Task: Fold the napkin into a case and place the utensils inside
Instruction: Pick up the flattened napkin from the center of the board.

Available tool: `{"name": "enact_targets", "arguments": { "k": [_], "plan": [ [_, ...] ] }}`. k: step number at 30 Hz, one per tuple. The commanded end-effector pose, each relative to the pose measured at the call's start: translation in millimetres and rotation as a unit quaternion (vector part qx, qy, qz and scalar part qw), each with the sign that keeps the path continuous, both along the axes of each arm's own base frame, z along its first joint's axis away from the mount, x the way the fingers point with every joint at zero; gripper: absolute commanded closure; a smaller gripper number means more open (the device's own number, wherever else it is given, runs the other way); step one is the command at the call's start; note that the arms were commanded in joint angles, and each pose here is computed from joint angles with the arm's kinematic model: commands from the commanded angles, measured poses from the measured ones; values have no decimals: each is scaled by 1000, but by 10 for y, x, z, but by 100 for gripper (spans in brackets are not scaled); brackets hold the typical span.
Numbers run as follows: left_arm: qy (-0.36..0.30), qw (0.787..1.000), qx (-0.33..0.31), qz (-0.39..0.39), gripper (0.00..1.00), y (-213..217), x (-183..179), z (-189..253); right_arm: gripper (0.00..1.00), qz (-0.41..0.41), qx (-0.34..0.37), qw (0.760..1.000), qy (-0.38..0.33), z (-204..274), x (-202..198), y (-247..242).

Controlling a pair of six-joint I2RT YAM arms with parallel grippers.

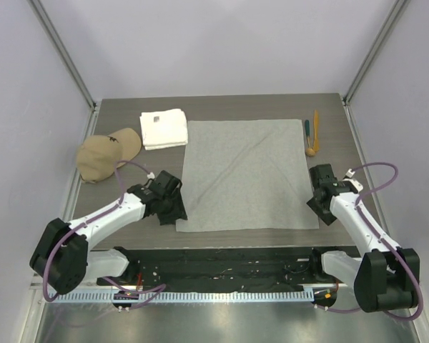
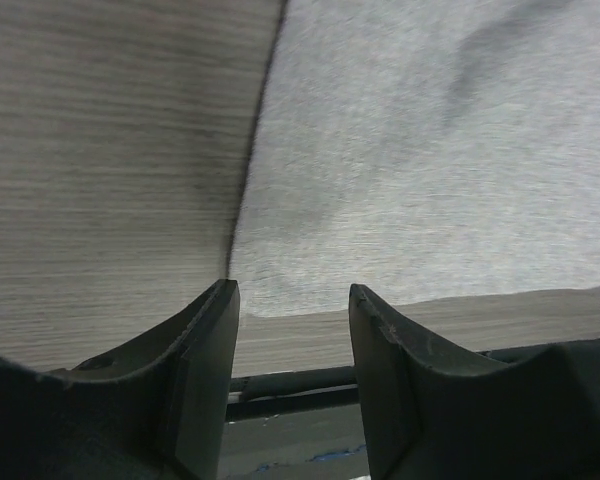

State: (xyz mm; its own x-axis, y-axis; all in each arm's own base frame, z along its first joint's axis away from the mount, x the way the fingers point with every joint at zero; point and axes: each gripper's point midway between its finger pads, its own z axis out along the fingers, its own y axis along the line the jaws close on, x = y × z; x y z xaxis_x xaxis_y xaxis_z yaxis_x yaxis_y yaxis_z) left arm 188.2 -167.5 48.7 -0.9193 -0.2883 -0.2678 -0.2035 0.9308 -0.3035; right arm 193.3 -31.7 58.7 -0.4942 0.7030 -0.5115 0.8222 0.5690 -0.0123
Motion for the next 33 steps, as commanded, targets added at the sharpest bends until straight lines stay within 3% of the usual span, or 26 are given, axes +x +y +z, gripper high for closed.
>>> {"name": "enact_targets", "arguments": {
  "k": [1, 15, 23, 25, 28, 29, 31, 33],
  "plan": [
    [10, 999, 8, 42, 48, 109, -79, -103, 46, -44, -10, 999, 8, -5, -210, -98],
    [54, 997, 23, 46, 48, 159, -278, -346, 52, -27, 18, 999, 14, -179, -26, -32],
    [63, 997, 21, 41, 49, 159, -342, -396, 51, 64, 21, 998, -17, -22, 317, 39],
    [58, 997, 20, 36, 49, 169, -351, -398, 51, 151, 18, 987, -48, 96, 576, 118],
    [28, 999, 7, 32, 49, 150, -283, -316, 52, 186, 13, 975, -119, 297, 1009, 192],
    [20, 999, 1, 31, 49, 139, -266, -287, 54, 205, 37, 970, -124, 235, 1123, 303],
    [4, 1000, -8, 26, 47, 120, -231, -213, 68, 220, 38, 961, -160, 373, 1455, 354],
    [-5, 1000, -7, 25, 45, 115, -194, -168, 90, 240, 51, 959, -144, 304, 1680, 426]
  ]
}}
